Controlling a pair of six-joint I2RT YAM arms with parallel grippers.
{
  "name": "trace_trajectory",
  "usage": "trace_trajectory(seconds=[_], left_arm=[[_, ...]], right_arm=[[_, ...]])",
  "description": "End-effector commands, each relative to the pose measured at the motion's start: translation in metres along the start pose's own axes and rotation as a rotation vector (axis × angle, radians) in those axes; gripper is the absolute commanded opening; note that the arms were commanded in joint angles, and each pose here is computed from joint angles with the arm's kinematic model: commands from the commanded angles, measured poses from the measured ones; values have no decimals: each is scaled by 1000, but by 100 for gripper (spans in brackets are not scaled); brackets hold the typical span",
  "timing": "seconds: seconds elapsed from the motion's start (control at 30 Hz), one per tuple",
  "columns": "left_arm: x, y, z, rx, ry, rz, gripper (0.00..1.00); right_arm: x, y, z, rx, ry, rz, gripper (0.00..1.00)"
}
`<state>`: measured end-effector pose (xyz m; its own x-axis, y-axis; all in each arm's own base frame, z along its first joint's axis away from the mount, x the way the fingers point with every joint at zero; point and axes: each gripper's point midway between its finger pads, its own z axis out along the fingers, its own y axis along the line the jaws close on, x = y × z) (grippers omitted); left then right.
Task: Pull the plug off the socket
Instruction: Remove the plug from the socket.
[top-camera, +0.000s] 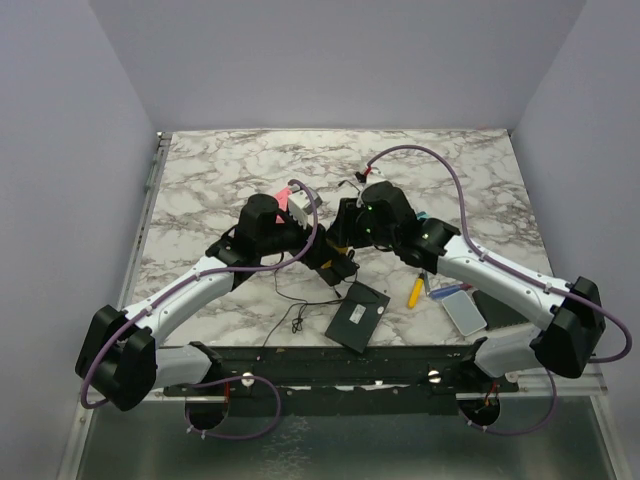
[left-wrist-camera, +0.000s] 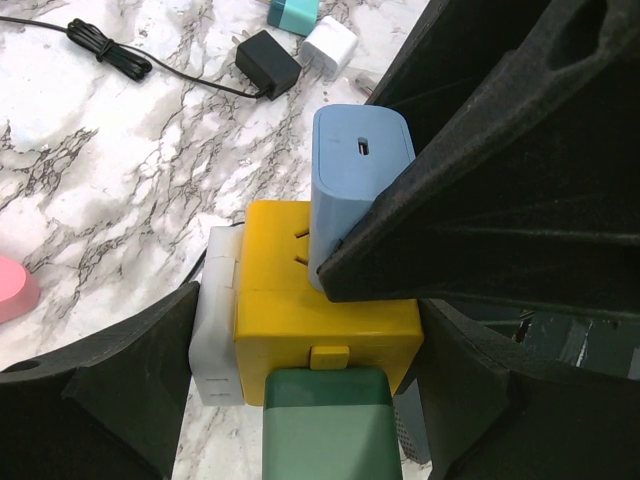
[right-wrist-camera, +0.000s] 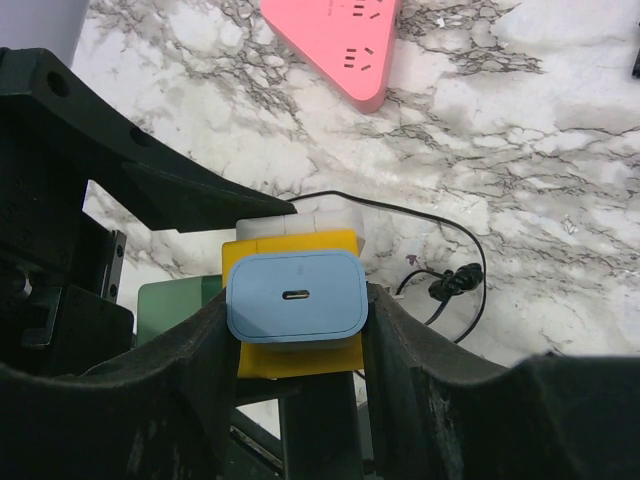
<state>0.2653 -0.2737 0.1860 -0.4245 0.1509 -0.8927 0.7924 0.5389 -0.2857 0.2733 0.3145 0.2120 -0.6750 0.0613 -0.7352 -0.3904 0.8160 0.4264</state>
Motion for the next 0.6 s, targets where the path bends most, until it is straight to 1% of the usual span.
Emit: trace_trajectory(seconds=[0.0,0.23,0.57], left_arm=[[-18,16,-1,-85,-52,17,0],[-19,15,-2,-85,-57,19,0],[-20,15,-4,-90,-62,22,0]], right_arm=[[-9,18,-8,3,-25,-30,0],[-7,23,-6,-13,-16,-32,0],[-18,40,-18,-120,-50,22,0]])
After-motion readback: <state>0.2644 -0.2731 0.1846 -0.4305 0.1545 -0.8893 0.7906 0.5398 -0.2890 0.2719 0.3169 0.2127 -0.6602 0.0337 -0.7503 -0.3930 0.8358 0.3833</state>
